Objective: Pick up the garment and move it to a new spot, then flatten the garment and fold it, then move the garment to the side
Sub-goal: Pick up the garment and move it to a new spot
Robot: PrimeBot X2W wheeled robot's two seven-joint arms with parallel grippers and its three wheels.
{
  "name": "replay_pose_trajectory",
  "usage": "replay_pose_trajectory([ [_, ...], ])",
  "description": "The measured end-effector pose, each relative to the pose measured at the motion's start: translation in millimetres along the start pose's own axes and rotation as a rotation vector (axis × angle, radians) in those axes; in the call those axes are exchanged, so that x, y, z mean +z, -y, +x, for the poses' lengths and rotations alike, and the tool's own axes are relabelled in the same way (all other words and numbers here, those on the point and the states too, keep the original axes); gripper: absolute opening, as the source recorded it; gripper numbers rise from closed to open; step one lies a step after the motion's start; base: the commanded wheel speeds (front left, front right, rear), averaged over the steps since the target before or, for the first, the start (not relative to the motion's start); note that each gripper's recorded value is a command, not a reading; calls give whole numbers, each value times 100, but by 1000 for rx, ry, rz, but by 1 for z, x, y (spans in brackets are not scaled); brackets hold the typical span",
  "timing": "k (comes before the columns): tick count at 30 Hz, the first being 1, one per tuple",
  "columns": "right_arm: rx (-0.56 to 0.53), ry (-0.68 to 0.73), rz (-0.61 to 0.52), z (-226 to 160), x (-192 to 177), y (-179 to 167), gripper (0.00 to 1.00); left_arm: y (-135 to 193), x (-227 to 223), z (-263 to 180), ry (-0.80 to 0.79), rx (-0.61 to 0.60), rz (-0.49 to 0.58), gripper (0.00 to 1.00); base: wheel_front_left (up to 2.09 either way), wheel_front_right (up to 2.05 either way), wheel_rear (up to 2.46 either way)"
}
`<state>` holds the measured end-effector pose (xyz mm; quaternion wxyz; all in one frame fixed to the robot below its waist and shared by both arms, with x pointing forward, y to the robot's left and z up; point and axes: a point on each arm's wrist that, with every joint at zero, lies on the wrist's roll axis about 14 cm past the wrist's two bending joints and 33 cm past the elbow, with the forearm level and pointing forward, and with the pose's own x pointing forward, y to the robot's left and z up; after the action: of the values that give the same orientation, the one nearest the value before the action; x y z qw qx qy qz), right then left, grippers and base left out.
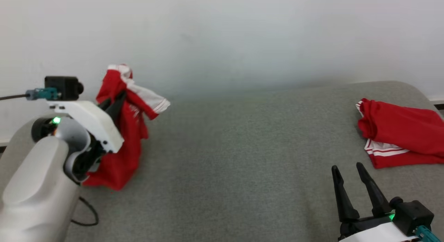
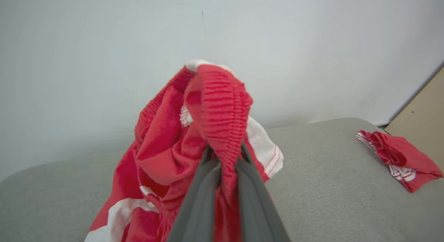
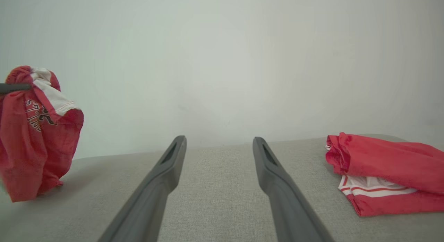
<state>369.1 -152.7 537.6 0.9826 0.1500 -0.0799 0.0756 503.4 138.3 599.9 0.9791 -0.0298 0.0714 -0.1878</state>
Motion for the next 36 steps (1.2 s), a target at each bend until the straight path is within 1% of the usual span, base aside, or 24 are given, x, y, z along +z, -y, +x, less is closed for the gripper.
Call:
replay_pose_trajectory([
  [4, -38, 34, -19, -9, 13, 14, 100, 54, 33, 6, 100, -140, -25, 0, 0, 0, 0],
  [8, -77, 56, -36, -17, 23, 28, 100, 108, 54, 6, 175, -270, -58, 0, 0, 0, 0],
  [12, -109, 67, -47, -23, 28, 39, 100, 152, 50, 3, 185, -376, -109, 0, 0, 0, 0],
  [15, -134, 67, -58, -28, 30, 48, 100, 174, 44, 2, 193, -421, -142, 0, 0, 0, 0],
  [19, -157, 57, -64, -31, 28, 55, 100, 192, 8, 5, 146, -432, -176, 0, 0, 0, 0],
  [21, -165, 48, -65, -32, 25, 58, 100, 192, -18, 9, 105, -411, -165, 0, 0, 0, 0],
  [22, -168, 43, -65, -32, 23, 59, 100, 191, -32, 11, 84, -396, -178, 0, 0, 0, 0],
  [26, -179, 20, -63, -31, 16, 62, 100, 192, -103, 16, -70, -360, -174, 0, 0, 0, 0],
  [27, -180, 15, -63, -30, 15, 62, 100, 194, -116, 16, -100, -362, -164, 0, 0, 0, 0],
  [29, -179, 4, -63, -28, 11, 62, 100, 201, -141, 15, -169, -369, -178, 0, 0, 0, 0],
  [30, -176, 0, -63, -26, 10, 62, 100, 205, -153, 13, -209, -375, -177, 40, 0, 0, 0],
  [31, -173, -1, -63, -25, 9, 61, 100, 209, -161, 12, -235, -382, -174, 100, 0, 0, 0],
  [33, -168, -5, -63, -23, 8, 60, 100, 211, -166, 13, -242, -386, -157, 100, 0, 0, 0],
  [36, -162, -4, -64, -23, 8, 59, 100, 211, -161, 15, -215, -389, -141, 100, 0, 0, 0],
])
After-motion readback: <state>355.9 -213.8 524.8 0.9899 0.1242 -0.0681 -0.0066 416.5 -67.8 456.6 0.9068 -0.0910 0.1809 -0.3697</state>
